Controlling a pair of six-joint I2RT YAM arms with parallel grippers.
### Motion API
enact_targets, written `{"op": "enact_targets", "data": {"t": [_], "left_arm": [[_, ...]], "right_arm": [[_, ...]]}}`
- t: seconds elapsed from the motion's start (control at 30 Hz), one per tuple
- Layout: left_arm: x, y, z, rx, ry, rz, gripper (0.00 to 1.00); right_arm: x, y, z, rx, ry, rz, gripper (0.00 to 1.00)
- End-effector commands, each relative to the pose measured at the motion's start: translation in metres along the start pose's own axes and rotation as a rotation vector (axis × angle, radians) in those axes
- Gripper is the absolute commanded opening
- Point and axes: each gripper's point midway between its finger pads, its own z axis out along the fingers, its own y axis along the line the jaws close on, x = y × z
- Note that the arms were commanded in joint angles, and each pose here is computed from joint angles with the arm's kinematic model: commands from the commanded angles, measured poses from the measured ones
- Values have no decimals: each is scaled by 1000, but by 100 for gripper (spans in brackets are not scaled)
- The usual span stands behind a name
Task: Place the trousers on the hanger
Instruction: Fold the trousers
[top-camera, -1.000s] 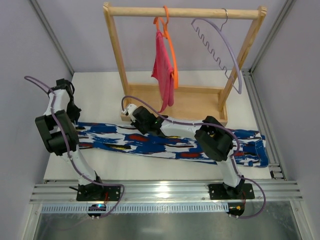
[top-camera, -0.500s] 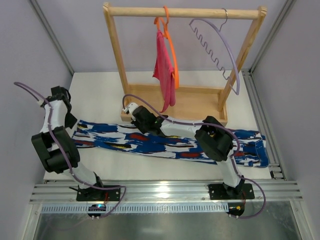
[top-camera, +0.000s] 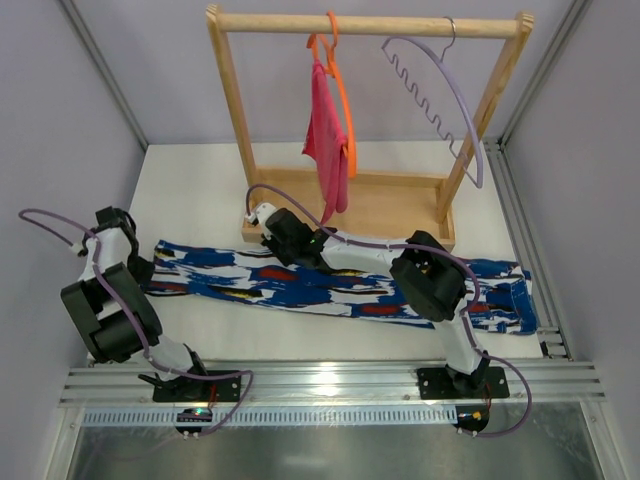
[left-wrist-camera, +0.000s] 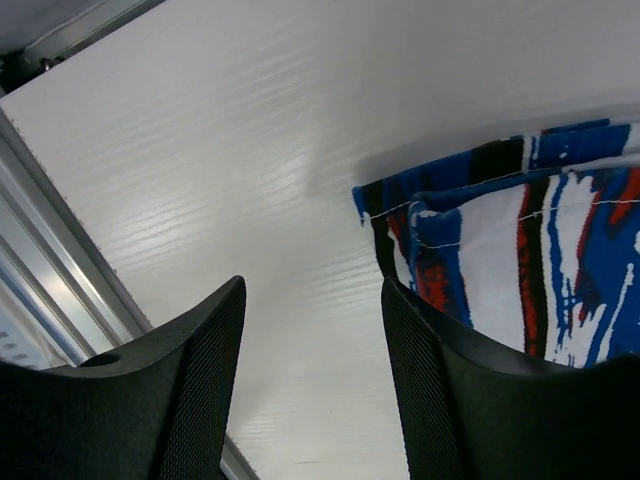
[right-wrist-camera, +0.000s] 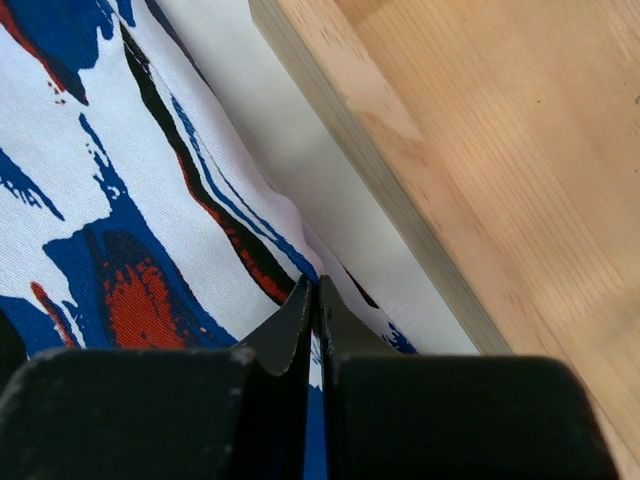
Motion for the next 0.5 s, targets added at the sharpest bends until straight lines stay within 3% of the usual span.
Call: {"op": "enact_targets", "data": {"t": [0.0,0.1,0.23,0.47], "left_arm": [[-12,3,-5,49,-64,-131,56],[-9,4,-1,61,-54,-156,45],[-4,-2,9,82,-14,-166,36],[3,-14,23,108,25,-176,39]], "right_arm": [[-27,3,-1,-16,-73,20,4],[-28,1,-2,-9,-74,16,4],[-26,2,-2,-11,-68,17,4],[-21,2,1,-11,-56,9,4]]}}
